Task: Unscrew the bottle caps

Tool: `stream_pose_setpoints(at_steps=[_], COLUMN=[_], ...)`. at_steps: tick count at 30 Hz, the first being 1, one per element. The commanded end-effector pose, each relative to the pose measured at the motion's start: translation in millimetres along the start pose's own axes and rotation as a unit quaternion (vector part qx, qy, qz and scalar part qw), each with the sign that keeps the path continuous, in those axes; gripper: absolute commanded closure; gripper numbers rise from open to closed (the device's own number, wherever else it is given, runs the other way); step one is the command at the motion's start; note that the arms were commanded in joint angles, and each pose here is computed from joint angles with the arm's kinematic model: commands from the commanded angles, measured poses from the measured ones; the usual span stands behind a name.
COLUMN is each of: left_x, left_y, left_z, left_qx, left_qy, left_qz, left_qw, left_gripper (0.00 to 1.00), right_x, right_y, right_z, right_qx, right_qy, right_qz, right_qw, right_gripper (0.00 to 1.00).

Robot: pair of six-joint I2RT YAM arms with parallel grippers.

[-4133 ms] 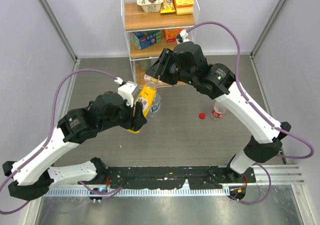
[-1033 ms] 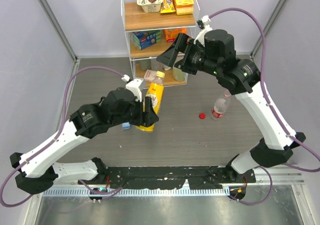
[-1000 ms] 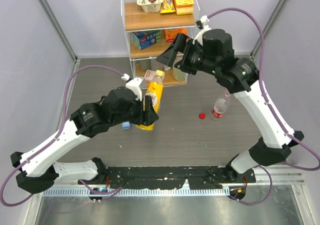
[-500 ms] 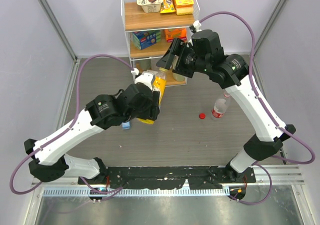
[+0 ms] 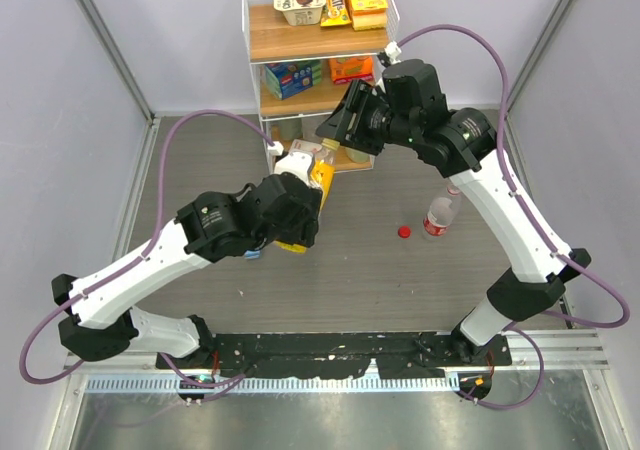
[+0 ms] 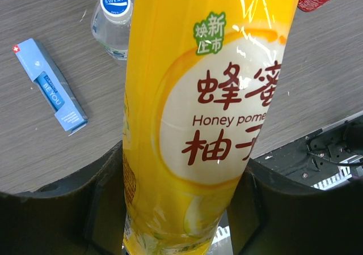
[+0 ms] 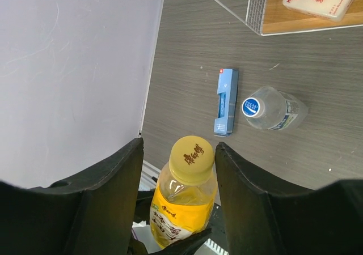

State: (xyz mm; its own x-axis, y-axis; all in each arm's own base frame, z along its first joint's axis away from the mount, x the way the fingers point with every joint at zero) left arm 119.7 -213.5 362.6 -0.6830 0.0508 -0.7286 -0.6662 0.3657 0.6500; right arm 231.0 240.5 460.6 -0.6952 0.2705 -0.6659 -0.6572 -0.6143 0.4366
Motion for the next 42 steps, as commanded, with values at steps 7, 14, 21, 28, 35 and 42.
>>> stream_pose_setpoints(at_steps=[7,14,21,28,35,42], left_x=[-12.8,-11.3,-10.0,-8.3,-7.7,-7.9], left_y=[14.8,15.7,17.3,17.1,19.5,21.2], left_z=[-3.3,-3.2,-3.5,-4.6,-3.8,-5.3], left_qx=[0.014,0.014,0.017,0.017,0.011,0.004], left_qy=[0.017,0.015,0.011,0.007,0.003,-0.004], left_qz=[-0.035,-0.034,-0.034,-0.031,-0.032,-0.033], left_qw=[0.999,0.999,0.999,0.999,0.999,0.999], left_gripper=[1.00,1.00,1.00,1.00,1.00,1.00], right_x=[3.7,3.8,3.8,2.0,2.8,5.1], right_y=[-4.9,-3.4,1.4,4.8,6.2,6.7], right_z=[4.0,5.7,8.6,11.6,10.5,8.8], right_qx=[-0.031,-0.051,-0.079,-0.094,-0.089,-0.088], right_qy=[-0.009,-0.013,-0.025,-0.036,-0.044,-0.039], right_qz=[0.010,0.002,-0.015,-0.027,-0.028,-0.023], right_qw=[0.999,0.999,0.996,0.995,0.995,0.995], right_gripper=[0.48,0.70,0.61,0.39,0.58,0.99])
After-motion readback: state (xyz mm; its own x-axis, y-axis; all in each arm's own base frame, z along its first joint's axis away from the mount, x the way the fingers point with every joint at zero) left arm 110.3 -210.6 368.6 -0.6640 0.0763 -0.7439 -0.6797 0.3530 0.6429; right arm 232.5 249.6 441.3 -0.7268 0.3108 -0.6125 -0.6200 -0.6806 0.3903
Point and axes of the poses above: each gripper's point midway between its finger pads, its own y axis back along the fingers, its own z axis along the line the jaws close on, x = y × z, the point moved 10 cm from there along y, back along the fingers, and after that the axes turned 6 degrees about y, right-handed, at the moved point
